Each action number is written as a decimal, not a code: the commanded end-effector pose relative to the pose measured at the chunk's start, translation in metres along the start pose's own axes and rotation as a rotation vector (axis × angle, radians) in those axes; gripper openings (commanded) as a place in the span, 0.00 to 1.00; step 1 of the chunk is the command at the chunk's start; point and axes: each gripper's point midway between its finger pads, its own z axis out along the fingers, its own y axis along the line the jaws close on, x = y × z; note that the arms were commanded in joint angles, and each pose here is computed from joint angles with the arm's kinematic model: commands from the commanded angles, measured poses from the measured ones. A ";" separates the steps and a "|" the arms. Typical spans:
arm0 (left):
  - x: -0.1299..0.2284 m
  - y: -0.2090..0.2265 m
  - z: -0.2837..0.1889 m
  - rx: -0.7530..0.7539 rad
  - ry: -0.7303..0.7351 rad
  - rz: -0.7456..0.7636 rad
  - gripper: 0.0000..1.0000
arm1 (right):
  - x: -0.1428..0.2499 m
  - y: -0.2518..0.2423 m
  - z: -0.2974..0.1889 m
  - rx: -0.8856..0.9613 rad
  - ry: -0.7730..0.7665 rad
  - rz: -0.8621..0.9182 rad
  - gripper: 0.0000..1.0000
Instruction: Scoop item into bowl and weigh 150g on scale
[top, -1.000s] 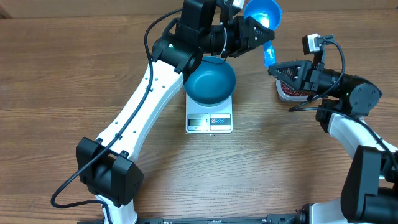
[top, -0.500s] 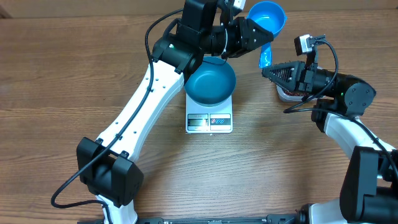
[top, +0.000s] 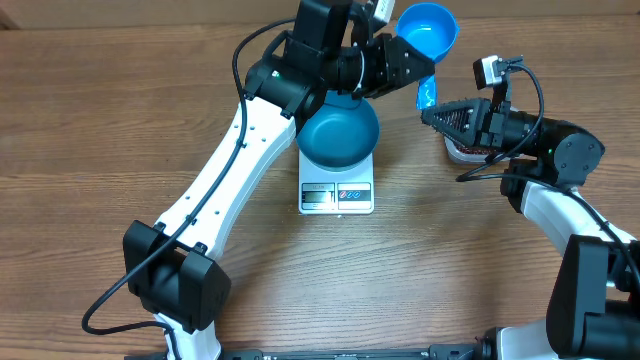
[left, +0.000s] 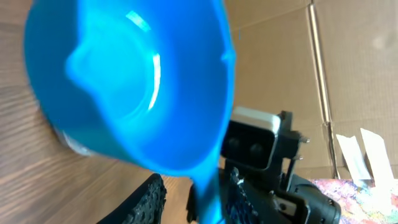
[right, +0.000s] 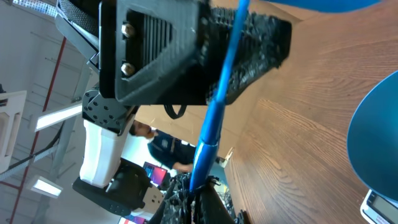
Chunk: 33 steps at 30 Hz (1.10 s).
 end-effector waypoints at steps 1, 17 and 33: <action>0.003 -0.011 0.000 0.016 -0.005 0.013 0.40 | -0.004 0.017 0.003 -0.015 -0.001 -0.062 0.04; 0.013 -0.013 0.009 -0.002 0.006 0.057 0.18 | -0.003 0.019 0.003 -0.018 0.001 -0.079 0.04; -0.027 -0.012 -0.009 0.027 -0.116 -0.023 0.04 | -0.017 0.022 0.002 -0.038 -0.079 -0.046 0.86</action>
